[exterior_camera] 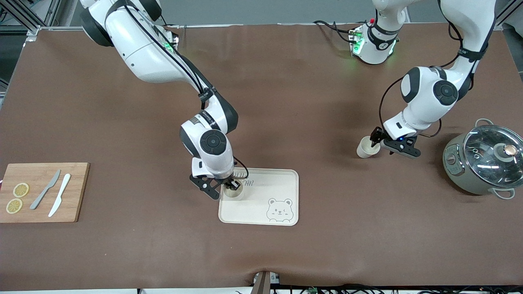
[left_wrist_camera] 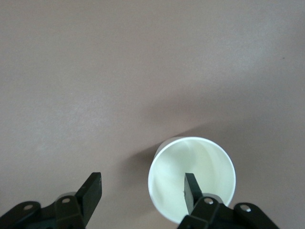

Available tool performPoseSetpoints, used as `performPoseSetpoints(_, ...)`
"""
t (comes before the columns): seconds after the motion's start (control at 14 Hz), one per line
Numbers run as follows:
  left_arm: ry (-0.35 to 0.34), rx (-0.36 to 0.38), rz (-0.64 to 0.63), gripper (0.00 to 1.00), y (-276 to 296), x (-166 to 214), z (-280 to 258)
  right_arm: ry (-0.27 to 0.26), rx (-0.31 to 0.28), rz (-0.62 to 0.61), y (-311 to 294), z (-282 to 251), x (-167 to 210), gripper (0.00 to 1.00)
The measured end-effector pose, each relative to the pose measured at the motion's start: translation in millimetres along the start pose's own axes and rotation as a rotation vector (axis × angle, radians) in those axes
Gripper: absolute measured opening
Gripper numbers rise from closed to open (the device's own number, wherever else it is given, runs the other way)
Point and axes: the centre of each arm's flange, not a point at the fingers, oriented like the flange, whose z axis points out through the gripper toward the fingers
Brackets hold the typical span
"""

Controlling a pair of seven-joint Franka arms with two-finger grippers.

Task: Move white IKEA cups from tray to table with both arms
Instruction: 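Set the cup down and open the left gripper while the right gripper grasps, then raise the left gripper away while the right gripper lifts the cup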

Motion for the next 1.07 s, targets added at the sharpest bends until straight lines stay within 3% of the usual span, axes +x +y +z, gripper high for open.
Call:
performPoseSetpoints(0.07, -0.006, 0.0, -0.01, 0.79, 0, 1, -9, 0.0, 0.0, 0.0, 0, 0, 0, 0.22)
performPoseSetpoints(0.21, -0.012, 0.003, -0.026, 0.81, -1, 5, -30, 0.004, 0.015, -0.001, -2, -3, 0, 0.05)
performPoseSetpoints(0.43, -0.015, 0.0, -0.047, 0.95, 0, 12, -59, 0.005, 0.017, -0.002, -3, -4, 0, 0.05)
performPoseSetpoints(1.07, -0.015, -0.018, -0.147, 1.0, -9, 60, -140, 0.009, 0.024, -0.002, -4, -9, 1, 0.04)
